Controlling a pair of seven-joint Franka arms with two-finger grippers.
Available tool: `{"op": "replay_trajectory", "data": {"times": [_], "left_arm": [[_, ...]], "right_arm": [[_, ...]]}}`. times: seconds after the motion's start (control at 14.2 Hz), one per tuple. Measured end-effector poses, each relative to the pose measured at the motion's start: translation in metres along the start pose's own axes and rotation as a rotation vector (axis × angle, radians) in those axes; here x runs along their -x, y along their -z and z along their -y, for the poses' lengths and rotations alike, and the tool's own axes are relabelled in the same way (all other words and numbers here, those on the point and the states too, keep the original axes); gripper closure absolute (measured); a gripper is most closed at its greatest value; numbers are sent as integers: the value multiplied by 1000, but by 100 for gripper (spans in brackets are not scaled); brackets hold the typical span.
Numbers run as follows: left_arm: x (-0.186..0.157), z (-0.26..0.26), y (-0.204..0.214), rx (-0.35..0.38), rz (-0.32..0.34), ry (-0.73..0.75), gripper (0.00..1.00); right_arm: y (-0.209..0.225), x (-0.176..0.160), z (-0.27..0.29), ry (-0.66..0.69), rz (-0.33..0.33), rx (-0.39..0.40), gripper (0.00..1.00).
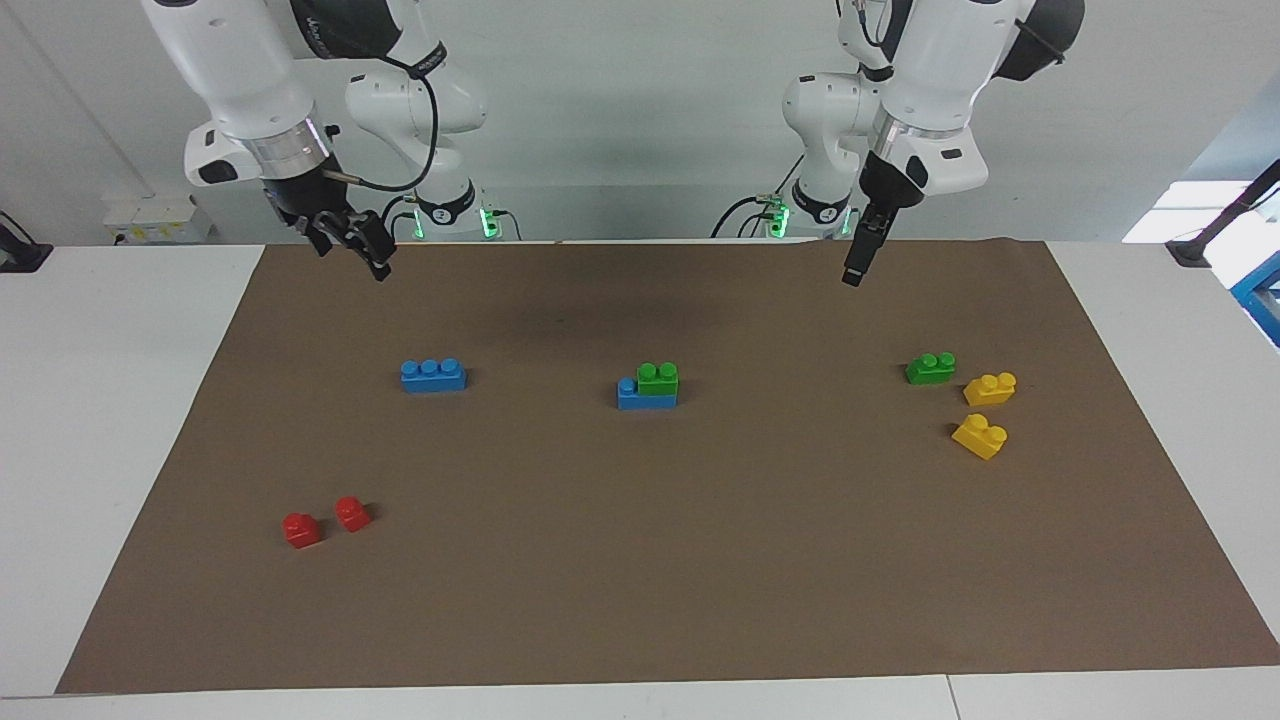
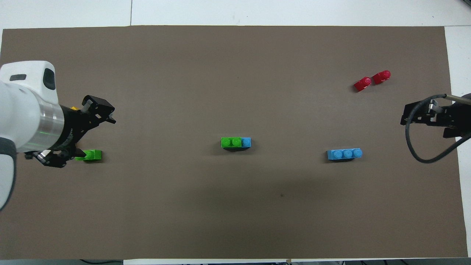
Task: Remove green block with left arm and hold with right
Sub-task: 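Move the left gripper and the right gripper toward the green-blue brick, then lower the left gripper onto the green end while the right gripper approaches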
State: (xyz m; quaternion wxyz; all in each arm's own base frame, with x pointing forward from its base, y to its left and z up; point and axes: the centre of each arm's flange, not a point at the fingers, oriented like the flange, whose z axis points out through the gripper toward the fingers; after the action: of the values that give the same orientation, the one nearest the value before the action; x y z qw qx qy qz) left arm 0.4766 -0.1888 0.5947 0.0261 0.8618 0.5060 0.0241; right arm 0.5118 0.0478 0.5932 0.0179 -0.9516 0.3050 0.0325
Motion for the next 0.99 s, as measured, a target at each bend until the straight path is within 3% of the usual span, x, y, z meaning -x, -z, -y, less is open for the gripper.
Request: {"op": "replay_trajectory", "data": {"times": [0.28,0.56,0.99], "left_arm": [[42,-6,-25,26,7,223,0],[89,-16,-67,39,26,339,0],[143,-51,-153,32,70,470,0]], "right_arm": [[-28,33,40,-218,35,-27,0],[-63,59,70,-393,108,-101,0],[-114,78,105,-649,292,-145,1]]}}
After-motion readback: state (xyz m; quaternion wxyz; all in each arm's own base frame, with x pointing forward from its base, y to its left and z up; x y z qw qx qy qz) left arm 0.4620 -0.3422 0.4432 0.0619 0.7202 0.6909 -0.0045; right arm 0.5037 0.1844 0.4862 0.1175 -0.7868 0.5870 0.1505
